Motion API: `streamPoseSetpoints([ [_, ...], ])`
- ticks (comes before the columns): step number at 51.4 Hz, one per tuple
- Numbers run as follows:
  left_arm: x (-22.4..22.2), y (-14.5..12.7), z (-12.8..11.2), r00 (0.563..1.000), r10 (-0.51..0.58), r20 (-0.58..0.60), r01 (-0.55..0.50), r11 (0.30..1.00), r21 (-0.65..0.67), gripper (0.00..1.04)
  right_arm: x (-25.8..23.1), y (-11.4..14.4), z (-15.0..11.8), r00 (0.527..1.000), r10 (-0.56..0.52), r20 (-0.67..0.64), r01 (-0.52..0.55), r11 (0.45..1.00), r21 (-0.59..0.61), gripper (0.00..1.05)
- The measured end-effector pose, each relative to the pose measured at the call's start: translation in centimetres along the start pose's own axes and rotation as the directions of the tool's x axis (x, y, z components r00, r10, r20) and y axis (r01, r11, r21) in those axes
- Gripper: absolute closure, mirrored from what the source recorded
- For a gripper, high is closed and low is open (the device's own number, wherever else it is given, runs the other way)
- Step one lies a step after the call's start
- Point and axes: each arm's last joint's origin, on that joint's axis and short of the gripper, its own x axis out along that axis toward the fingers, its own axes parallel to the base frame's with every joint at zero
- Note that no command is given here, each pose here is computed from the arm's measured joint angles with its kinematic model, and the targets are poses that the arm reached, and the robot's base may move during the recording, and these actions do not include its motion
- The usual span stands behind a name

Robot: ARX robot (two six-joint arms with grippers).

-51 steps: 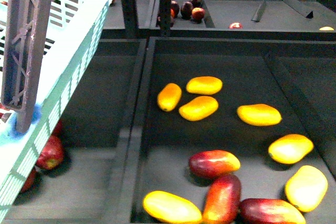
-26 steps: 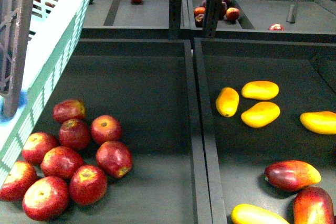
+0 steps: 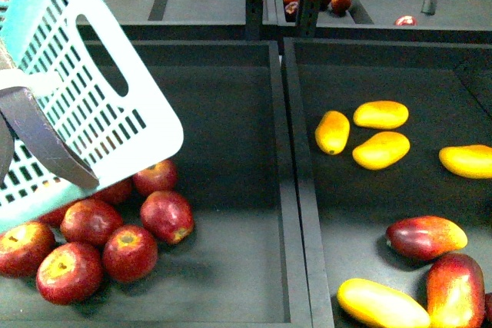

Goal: Pick mango and avocado into basket

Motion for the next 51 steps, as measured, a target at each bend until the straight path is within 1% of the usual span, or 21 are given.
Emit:
streamPoseSetpoints([
  [4, 1.4, 0.3, 0.5, 0.997, -0.042, -0.058, 0.048, 0.993, 0.106, 0.88, 0.0, 0.0, 0.0, 1.000, 0.000, 0.000, 0.000, 1.000, 0.000, 0.09],
  [6, 2.2, 0.1, 0.8, 0.991, -0.089, -0.097, 0.103, 0.984, 0.148, 0.88, 0.0, 0.0, 0.0, 1.000, 0.000, 0.000, 0.000, 1.000, 0.000, 0.09],
  [8, 3.1, -0.4, 1.2, 0.975, -0.165, -0.146, 0.192, 0.962, 0.193, 0.88, 0.0, 0.0, 0.0, 1.000, 0.000, 0.000, 0.000, 1.000, 0.000, 0.09],
  [9, 3.6, -0.9, 1.4, 0.960, -0.214, -0.179, 0.249, 0.946, 0.207, 0.88, 0.0, 0.0, 0.0, 1.000, 0.000, 0.000, 0.000, 1.000, 0.000, 0.09],
  [12, 4.4, -2.1, 1.7, 0.923, -0.301, -0.241, 0.355, 0.908, 0.224, 0.88, 0.0, 0.0, 0.0, 1.000, 0.000, 0.000, 0.000, 1.000, 0.000, 0.09],
  [16, 5.2, -3.3, 1.9, 0.878, -0.373, -0.301, 0.446, 0.866, 0.227, 0.88, 0.0, 0.0, 0.0, 1.000, 0.000, 0.000, 0.000, 1.000, 0.000, 0.09],
  [17, 5.6, -3.9, 1.9, 0.856, -0.401, -0.327, 0.483, 0.846, 0.225, 0.88, 0.0, 0.0, 0.0, 1.000, 0.000, 0.000, 0.000, 1.000, 0.000, 0.09],
  [19, 6.2, -4.6, 1.8, 0.827, -0.431, -0.362, 0.525, 0.822, 0.222, 0.88, 0.0, 0.0, 0.0, 1.000, 0.000, 0.000, 0.000, 1.000, 0.000, 0.09],
  [23, 7.2, -5.5, 1.6, 0.786, -0.463, -0.409, 0.574, 0.792, 0.208, 0.88, 0.0, 0.0, 0.0, 1.000, 0.000, 0.000, 0.000, 1.000, 0.000, 0.09],
  [28, 9.2, -7.2, 0.9, 0.721, -0.509, -0.471, 0.637, 0.754, 0.160, 0.88, 0.0, 0.0, 0.0, 1.000, 0.000, 0.000, 0.000, 1.000, 0.000, 0.09],
  [32, 10.6, -9.0, 0.4, 0.689, -0.539, -0.484, 0.668, 0.732, 0.137, 0.88, 0.0, 0.0, 0.0, 1.000, 0.000, 0.000, 0.000, 1.000, 0.000, 0.09],
  [39, 11.4, -11.4, -0.1, 0.648, -0.587, -0.485, 0.713, 0.691, 0.116, 0.88, 0.0, 0.0, 0.0, 1.000, 0.000, 0.000, 0.000, 1.000, 0.000, 0.09],
  [45, 11.3, -12.6, -0.6, 0.618, -0.620, -0.482, 0.737, 0.672, 0.080, 0.88, 0.0, 0.0, 0.0, 1.000, 0.000, 0.000, 0.000, 1.000, 0.000, 0.09],
  [48, 11.2, -12.9, -0.9, 0.626, -0.603, -0.494, 0.725, 0.683, 0.086, 0.88, 0.0, 0.0, 0.0, 1.000, 0.003, -0.003, -0.003, 1.000, 0.000, 0.09],
  [49, 11.2, -12.9, -1.0, 0.634, -0.593, -0.497, 0.718, 0.691, 0.091, 0.88, 0.1, 0.0, -0.1, 0.999, 0.029, -0.040, -0.028, 1.000, 0.005, 0.09],
  [50, 11.2, -12.9, -1.1, 0.638, -0.581, -0.506, 0.709, 0.699, 0.092, 0.88, 0.1, -0.1, -0.1, 0.988, 0.077, -0.135, -0.075, 0.997, 0.016, 0.09],
  [51, 11.2, -12.8, -1.1, 0.641, -0.574, -0.509, 0.704, 0.704, 0.093, 0.88, 0.3, -0.3, -0.2, 0.975, 0.091, -0.204, -0.088, 0.996, 0.026, 0.09],
])
